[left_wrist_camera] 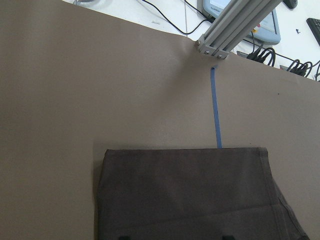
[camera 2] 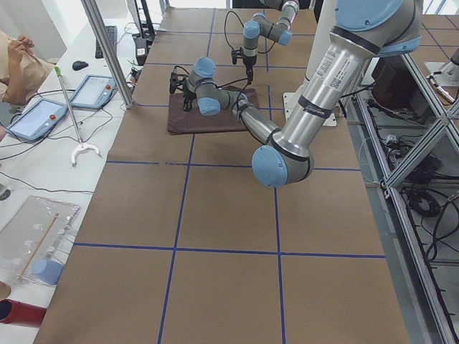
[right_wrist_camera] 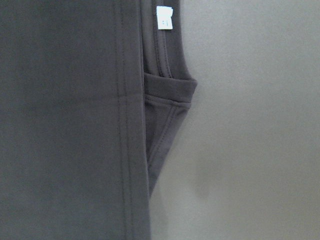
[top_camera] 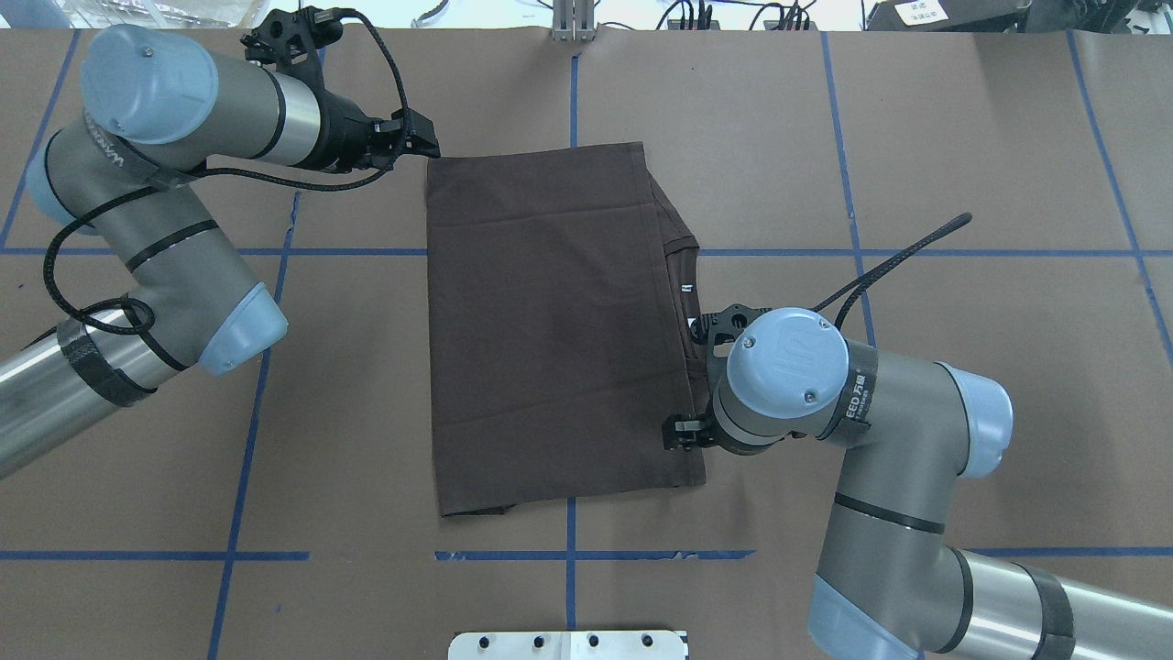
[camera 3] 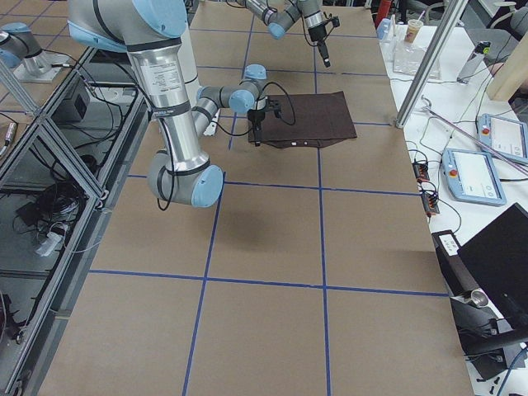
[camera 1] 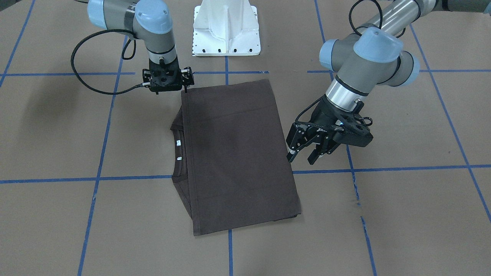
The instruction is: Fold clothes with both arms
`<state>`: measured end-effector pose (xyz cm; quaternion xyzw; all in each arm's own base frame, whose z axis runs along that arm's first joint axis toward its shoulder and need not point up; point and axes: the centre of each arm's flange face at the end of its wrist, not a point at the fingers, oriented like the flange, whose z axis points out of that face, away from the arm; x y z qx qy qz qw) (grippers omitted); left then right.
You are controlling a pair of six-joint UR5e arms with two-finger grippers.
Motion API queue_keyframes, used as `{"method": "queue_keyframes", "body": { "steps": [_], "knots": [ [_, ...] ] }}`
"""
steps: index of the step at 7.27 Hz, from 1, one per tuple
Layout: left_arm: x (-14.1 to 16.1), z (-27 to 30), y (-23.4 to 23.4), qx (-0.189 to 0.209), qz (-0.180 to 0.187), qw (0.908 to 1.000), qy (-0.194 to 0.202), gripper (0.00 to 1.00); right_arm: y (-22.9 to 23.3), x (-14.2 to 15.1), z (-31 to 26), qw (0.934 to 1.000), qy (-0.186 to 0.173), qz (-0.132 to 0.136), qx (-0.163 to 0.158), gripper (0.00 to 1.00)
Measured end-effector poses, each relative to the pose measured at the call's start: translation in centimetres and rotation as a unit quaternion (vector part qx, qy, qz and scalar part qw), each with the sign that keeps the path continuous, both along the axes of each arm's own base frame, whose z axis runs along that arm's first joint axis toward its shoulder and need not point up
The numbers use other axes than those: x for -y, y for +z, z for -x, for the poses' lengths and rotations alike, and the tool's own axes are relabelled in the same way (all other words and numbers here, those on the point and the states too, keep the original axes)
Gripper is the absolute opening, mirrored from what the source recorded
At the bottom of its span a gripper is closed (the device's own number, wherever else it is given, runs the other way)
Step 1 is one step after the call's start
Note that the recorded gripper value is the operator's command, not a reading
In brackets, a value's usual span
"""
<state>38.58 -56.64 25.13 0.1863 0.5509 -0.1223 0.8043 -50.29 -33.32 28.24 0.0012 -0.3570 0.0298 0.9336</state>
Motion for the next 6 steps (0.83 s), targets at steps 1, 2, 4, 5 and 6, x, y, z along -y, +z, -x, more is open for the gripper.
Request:
{"method": "queue_keyframes", "body": {
  "steps": [1,2,4,5,6],
  "knots": [
    [0.0,0.0,0.0,0.000,0.000,1.0000,0.000,0.69,-0.5,0.1,0.6,0.9945,0.079,0.065,0.024,0.79],
    [0.0,0.1,0.0,-0.001,0.001,1.0000,0.002,0.70,-0.1,0.2,2.1,0.9777,0.157,0.130,0.053,0.76],
    [-0.3,0.1,-0.1,-0.011,0.014,0.9997,0.015,0.72,1.0,-0.4,4.7,0.9422,0.253,0.202,0.088,0.74],
    [-0.4,0.1,-0.1,-0.016,0.023,0.9994,0.019,0.73,1.1,-0.8,5.1,0.9341,0.270,0.214,0.093,0.74],
    [-0.5,0.0,-0.2,-0.019,0.028,0.9992,0.021,0.73,1.2,-0.9,5.0,0.9308,0.278,0.218,0.094,0.75]
  ]
}}
